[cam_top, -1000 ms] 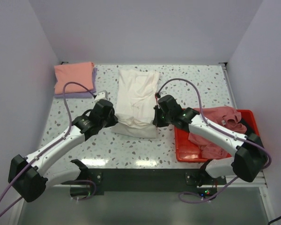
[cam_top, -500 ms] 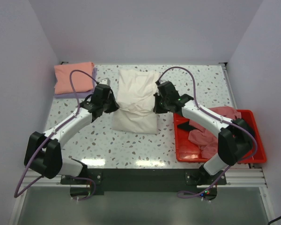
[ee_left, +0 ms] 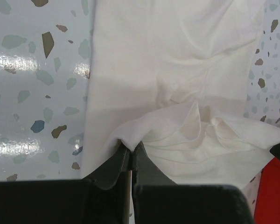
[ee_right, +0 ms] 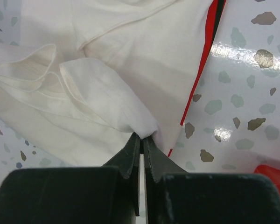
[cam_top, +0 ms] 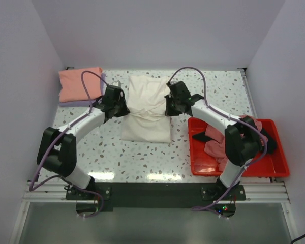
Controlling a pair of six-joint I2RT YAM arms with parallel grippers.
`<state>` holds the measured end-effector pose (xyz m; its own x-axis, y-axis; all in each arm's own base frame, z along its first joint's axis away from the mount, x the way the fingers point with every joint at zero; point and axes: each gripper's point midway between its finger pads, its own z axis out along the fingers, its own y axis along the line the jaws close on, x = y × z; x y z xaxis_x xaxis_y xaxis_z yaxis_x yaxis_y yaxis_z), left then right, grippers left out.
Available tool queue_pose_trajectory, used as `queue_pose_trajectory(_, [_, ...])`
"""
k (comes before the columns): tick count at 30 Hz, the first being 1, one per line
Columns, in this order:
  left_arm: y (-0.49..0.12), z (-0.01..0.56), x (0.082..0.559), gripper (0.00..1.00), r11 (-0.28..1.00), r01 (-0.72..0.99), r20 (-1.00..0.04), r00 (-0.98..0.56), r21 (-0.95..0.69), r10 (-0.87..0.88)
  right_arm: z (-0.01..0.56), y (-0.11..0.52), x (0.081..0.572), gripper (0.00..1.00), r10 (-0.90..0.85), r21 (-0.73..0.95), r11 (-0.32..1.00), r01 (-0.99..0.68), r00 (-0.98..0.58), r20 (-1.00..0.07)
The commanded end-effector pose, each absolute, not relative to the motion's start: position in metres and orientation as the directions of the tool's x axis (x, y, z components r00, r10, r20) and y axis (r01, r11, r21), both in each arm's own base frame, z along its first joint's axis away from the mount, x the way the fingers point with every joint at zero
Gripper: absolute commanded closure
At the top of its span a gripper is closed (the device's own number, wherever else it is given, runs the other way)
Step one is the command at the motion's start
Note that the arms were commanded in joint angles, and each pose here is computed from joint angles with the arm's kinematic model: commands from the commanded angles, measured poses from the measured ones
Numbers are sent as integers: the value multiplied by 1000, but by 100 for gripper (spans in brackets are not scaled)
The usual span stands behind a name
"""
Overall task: Fold and stack the t-shirts
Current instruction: Fold the tshirt
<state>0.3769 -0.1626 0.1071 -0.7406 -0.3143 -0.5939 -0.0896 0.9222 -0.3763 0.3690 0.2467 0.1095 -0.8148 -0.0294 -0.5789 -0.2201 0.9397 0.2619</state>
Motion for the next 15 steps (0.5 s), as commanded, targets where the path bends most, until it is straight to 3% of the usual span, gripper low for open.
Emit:
queue_pose_trajectory(1, [-168, 124, 402, 100, 917, -39, -642, -702, -397, -308, 122, 253, 386, 100, -25, 278, 929, -243, -793, -609])
queue_pose_trajectory(12, [-169, 87, 420, 99, 923, -51, -597, -749, -382, -289, 97, 247, 406, 100, -14, 276, 938, -209, -821, -571])
queue_pose_trajectory(15, [-171, 84, 424, 95, 919, -50, -586, -757, -390, -290, 91, 244, 411, 95, -6, 279, 941, -193, -831, -556])
